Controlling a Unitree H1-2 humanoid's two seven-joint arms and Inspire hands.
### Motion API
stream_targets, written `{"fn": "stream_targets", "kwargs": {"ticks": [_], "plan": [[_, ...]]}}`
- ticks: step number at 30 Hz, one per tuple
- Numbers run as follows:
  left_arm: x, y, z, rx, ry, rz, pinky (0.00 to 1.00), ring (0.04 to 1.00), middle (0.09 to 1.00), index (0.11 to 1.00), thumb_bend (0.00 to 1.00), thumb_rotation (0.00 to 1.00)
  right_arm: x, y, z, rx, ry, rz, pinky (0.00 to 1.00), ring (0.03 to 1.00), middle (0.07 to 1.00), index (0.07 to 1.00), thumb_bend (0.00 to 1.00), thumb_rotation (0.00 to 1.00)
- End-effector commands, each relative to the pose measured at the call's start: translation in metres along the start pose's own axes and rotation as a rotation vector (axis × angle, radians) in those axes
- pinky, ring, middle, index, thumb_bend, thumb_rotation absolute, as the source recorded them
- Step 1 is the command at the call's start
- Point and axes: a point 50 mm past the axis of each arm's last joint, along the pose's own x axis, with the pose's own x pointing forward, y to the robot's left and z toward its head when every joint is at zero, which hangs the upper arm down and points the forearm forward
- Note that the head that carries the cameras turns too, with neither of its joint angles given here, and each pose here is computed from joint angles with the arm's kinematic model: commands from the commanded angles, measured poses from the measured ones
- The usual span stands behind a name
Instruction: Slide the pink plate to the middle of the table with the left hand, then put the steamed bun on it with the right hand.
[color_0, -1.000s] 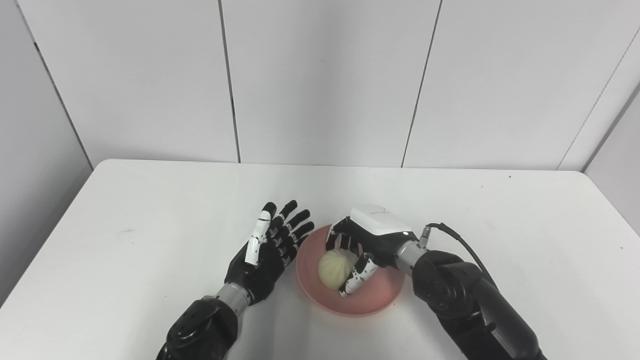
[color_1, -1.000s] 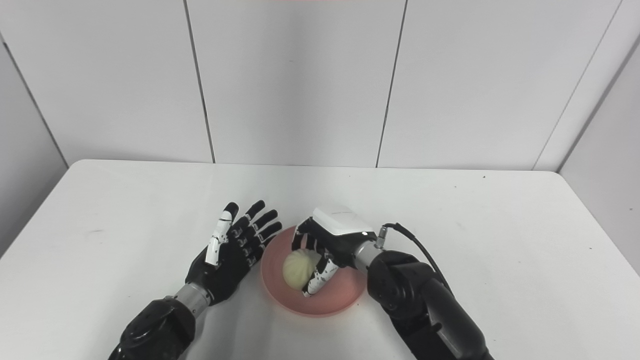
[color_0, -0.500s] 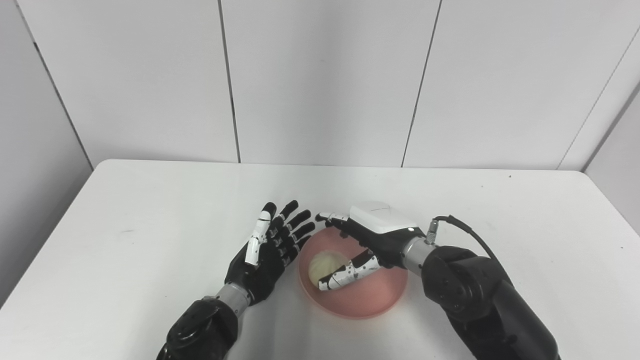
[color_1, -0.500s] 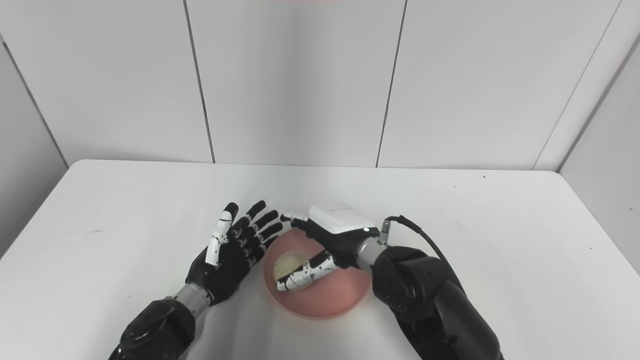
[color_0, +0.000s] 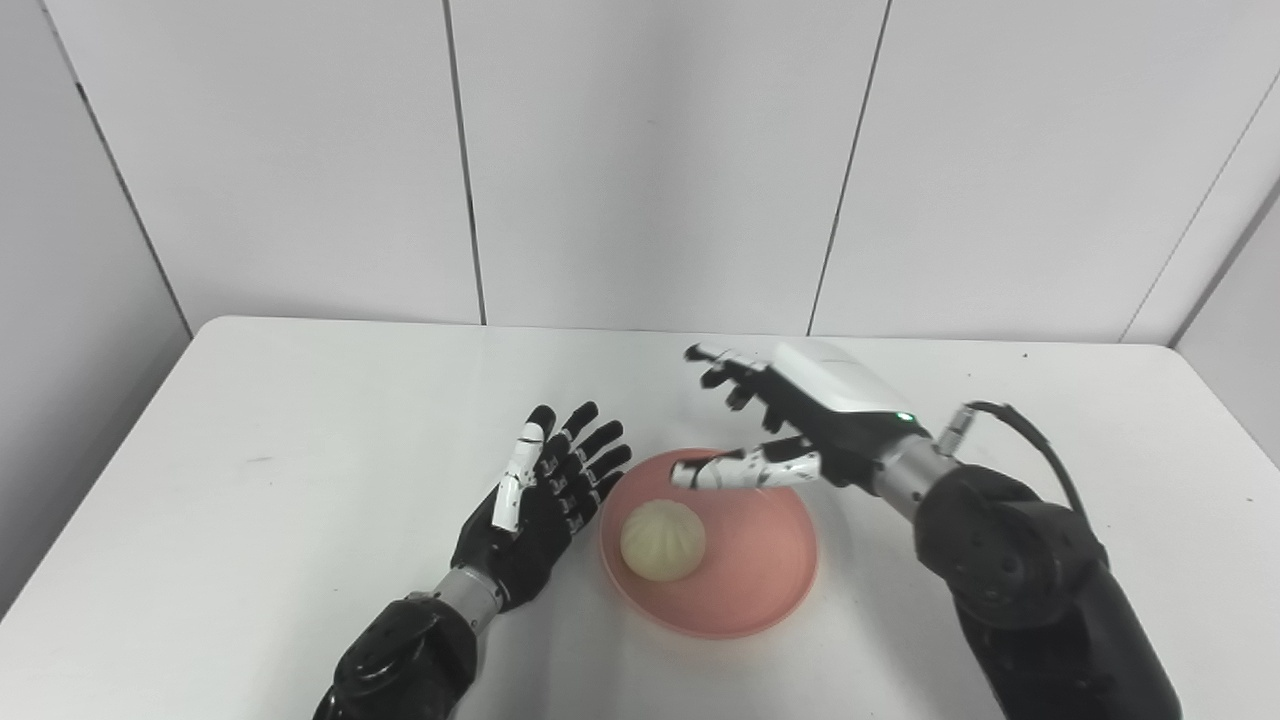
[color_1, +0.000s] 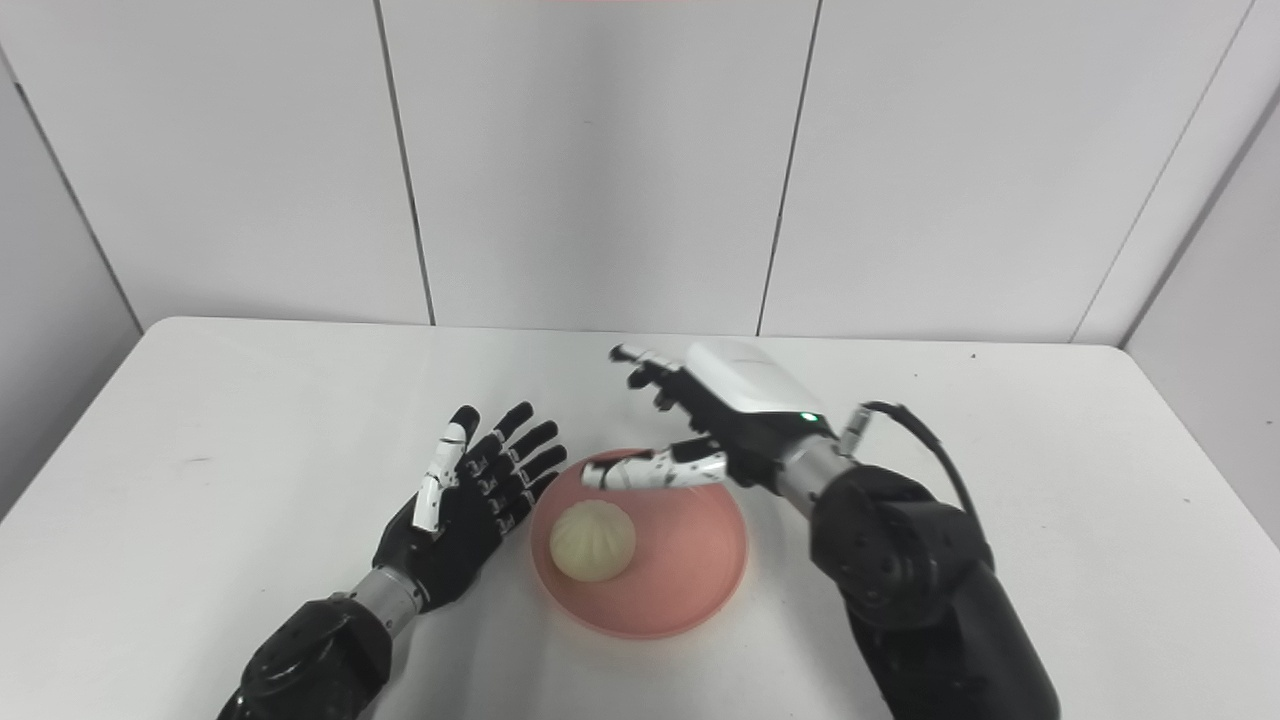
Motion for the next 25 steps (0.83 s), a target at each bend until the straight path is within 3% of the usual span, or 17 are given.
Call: {"fn": "stream_targets", "kwargs": {"ticks": [1,2,4,5,6,10,17,21,25], "plan": [[-0.017,0.017,-0.026,0.041,0.099,0.105,0.98,0.947,0.958,0.990,0.57,1.00,0.002,-0.003,-0.005,0.082,-0.037,-0.095,0.61,0.754,0.826,0.905,0.76,0.92],[-0.018,0.017,-0.025,0.068,0.084,0.122,0.97,0.948,0.957,0.988,0.56,0.99,0.002,0.001,-0.011,0.132,-0.026,-0.111,0.68,0.791,0.845,0.920,0.73,0.97],[-0.023,0.015,-0.020,0.141,0.033,0.158,0.99,0.974,0.982,0.997,0.55,1.00,0.002,0.014,-0.028,0.314,-0.022,-0.159,0.71,0.833,0.885,0.938,0.70,1.00],[-0.025,0.015,-0.019,0.172,0.002,0.178,0.99,0.975,0.984,0.998,0.55,1.00,0.002,0.022,-0.037,0.426,-0.035,-0.179,0.71,0.835,0.888,0.939,0.70,1.00],[-0.027,0.015,-0.018,0.192,-0.019,0.192,1.00,0.990,0.994,0.999,0.57,1.00,0.002,0.027,-0.043,0.503,-0.045,-0.197,0.79,0.899,0.950,0.975,0.70,1.00],[-0.034,0.019,-0.020,0.228,-0.088,0.257,1.00,1.000,1.000,1.000,0.60,1.00,0.006,0.055,-0.065,0.785,-0.096,-0.344,0.93,0.989,0.997,0.999,0.68,1.00],[-0.039,0.025,-0.030,0.242,-0.108,0.307,1.00,0.996,1.000,1.000,0.57,1.00,0.004,0.105,-0.089,0.869,-0.120,-0.537,1.00,1.000,1.000,1.000,0.62,1.00],[-0.044,0.024,-0.036,0.267,-0.096,0.307,0.98,0.987,0.995,1.000,0.56,1.00,-0.003,0.127,-0.096,0.889,-0.105,-0.569,1.00,1.000,1.000,1.000,0.55,1.00],[-0.046,0.025,-0.039,0.290,-0.089,0.300,0.97,0.977,0.990,1.000,0.55,1.00,-0.004,0.131,-0.094,0.891,-0.100,-0.583,1.00,1.000,1.000,1.000,0.50,1.00]]}}
